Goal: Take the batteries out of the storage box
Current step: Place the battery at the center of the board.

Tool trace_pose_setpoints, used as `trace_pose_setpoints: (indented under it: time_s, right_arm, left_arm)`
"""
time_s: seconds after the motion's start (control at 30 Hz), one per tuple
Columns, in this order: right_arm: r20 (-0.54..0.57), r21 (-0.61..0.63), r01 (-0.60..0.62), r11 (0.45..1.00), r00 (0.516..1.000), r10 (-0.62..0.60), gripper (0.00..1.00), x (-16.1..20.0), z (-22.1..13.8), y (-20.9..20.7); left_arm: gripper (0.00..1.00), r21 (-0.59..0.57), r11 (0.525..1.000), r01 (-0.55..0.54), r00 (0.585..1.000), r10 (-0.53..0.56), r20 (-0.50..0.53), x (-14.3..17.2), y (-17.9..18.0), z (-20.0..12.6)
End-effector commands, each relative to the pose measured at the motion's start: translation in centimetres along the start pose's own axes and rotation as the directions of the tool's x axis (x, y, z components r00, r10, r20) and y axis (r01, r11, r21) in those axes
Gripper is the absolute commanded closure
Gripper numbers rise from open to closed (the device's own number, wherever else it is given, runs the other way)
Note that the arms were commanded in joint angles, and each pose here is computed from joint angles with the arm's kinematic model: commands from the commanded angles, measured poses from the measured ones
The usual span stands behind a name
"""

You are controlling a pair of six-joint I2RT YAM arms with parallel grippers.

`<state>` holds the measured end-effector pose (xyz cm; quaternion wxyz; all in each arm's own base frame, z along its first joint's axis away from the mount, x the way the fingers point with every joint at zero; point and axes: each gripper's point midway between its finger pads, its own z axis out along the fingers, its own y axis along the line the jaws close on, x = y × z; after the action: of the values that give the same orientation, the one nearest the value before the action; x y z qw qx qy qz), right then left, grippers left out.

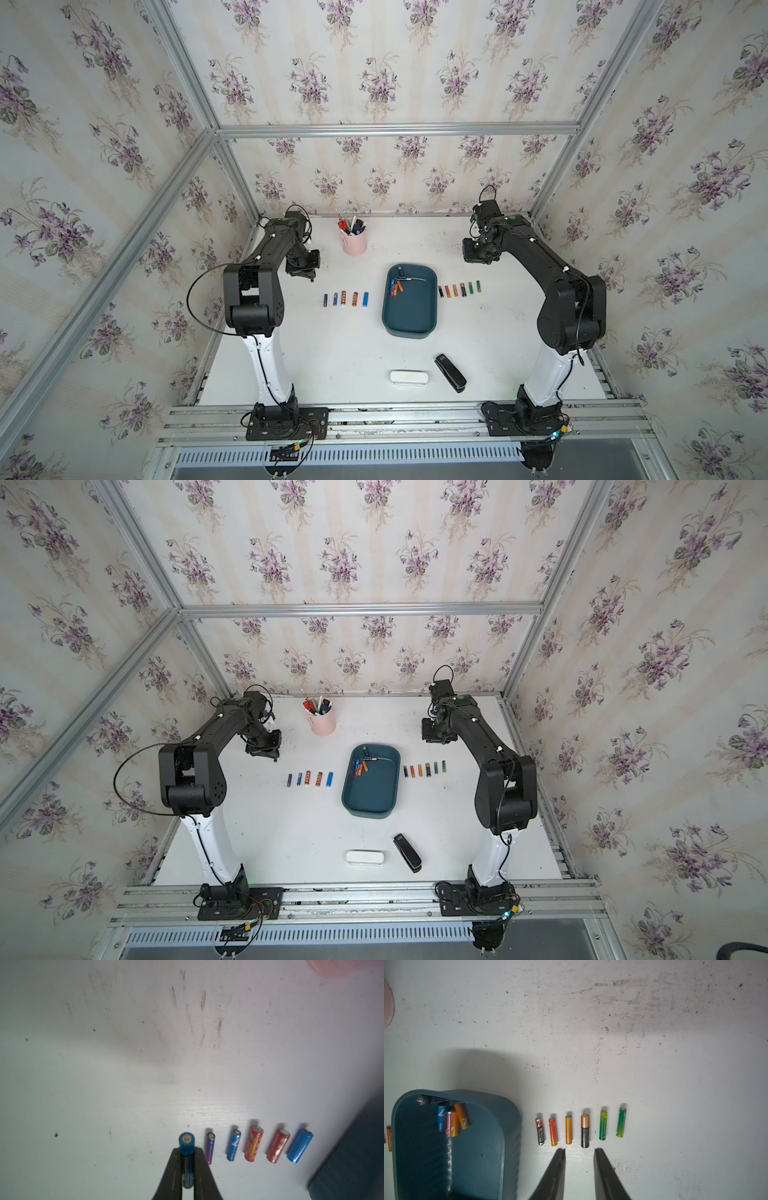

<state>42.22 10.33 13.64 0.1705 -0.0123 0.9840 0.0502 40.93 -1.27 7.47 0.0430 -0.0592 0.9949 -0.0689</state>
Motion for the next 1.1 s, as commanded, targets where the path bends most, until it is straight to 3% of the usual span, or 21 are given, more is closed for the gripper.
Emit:
trace_pose_setpoints:
  time_s: [0.0, 0.33, 1.07]
  right_arm:
    - [0.023, -0.02, -0.008, 1.0, 1.0, 0.009, 0.71, -0.3, -0.2, 0.6]
    - [0.014, -0.026, 0.006, 1.0, 1.0, -0.005, 0.71, 0.9, 0.5, 1.3]
    - [0.002, -0.016, 0.008, 1.0, 1.0, -0.008, 0.7, 0.9, 1.0, 1.3]
  left_arm:
    - [0.9, 0.027, 1.0, 0.0, 1.0, 0.0, -0.007, 1.4, -1.1, 0.2]
    - [0.9, 0.019, 1.0, 0.013, 0.997, -0.012, -0.07, 4.7, -0.6, 2.7]
    - [0.91, -0.014, 1.0, -0.011, 0.992, 0.009, -0.13, 5.3, 0.2, 5.1]
